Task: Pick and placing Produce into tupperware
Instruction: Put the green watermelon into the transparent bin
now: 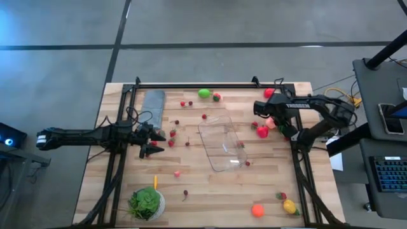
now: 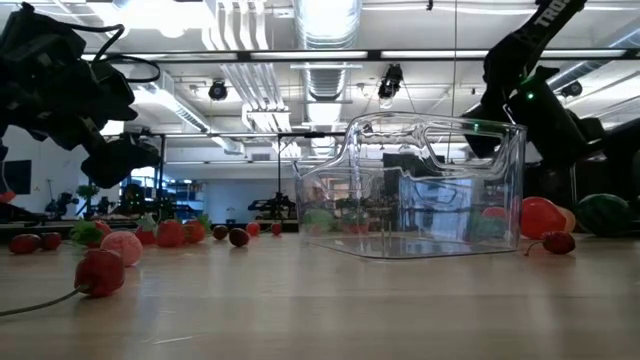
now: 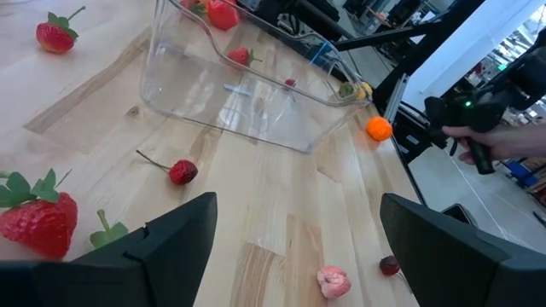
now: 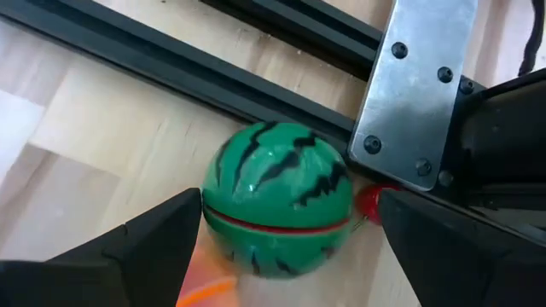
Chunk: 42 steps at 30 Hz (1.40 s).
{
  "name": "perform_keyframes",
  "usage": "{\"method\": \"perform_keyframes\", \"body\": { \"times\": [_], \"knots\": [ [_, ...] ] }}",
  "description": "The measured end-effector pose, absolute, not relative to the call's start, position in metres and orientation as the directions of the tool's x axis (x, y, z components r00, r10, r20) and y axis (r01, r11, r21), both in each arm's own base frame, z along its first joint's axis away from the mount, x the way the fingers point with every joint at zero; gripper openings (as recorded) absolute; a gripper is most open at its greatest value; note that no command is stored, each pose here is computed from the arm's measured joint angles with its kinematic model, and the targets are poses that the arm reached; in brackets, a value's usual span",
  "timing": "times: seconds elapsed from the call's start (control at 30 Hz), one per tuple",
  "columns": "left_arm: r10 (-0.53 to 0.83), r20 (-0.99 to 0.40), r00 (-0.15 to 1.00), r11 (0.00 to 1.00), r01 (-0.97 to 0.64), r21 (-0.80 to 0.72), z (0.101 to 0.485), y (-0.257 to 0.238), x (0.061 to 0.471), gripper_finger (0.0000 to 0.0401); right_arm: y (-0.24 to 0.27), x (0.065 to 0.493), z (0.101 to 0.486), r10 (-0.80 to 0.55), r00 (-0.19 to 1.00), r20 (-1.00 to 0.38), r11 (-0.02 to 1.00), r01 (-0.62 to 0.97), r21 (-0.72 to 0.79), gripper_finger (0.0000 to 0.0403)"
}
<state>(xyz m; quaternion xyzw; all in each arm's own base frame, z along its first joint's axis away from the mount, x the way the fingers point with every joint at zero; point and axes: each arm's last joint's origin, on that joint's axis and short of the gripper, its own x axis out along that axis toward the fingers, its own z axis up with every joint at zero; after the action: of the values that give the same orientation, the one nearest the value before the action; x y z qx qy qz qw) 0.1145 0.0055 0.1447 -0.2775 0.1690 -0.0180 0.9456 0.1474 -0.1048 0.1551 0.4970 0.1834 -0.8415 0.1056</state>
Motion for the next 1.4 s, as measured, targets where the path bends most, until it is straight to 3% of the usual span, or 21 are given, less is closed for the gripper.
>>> {"method": "perform_keyframes", "body": {
  "times": [0.4,1.4],
  "knots": [
    [-0.127,-0.309,0.942,0.845,-0.060,-0.531,0.145,0.006,0.115,0.0314,-0.105,0.146,0.141,0.019,-0.553,-0.833,-0.901,0.352,-0.254,0.0330],
    [-0.128,-0.309,0.942,0.845,-0.060,-0.531,0.145,0.006,0.115,0.0314,-0.108,0.151,0.130,-0.003,-0.514,-0.858,-0.906,0.365,-0.215,0.0326]
  ]
}}
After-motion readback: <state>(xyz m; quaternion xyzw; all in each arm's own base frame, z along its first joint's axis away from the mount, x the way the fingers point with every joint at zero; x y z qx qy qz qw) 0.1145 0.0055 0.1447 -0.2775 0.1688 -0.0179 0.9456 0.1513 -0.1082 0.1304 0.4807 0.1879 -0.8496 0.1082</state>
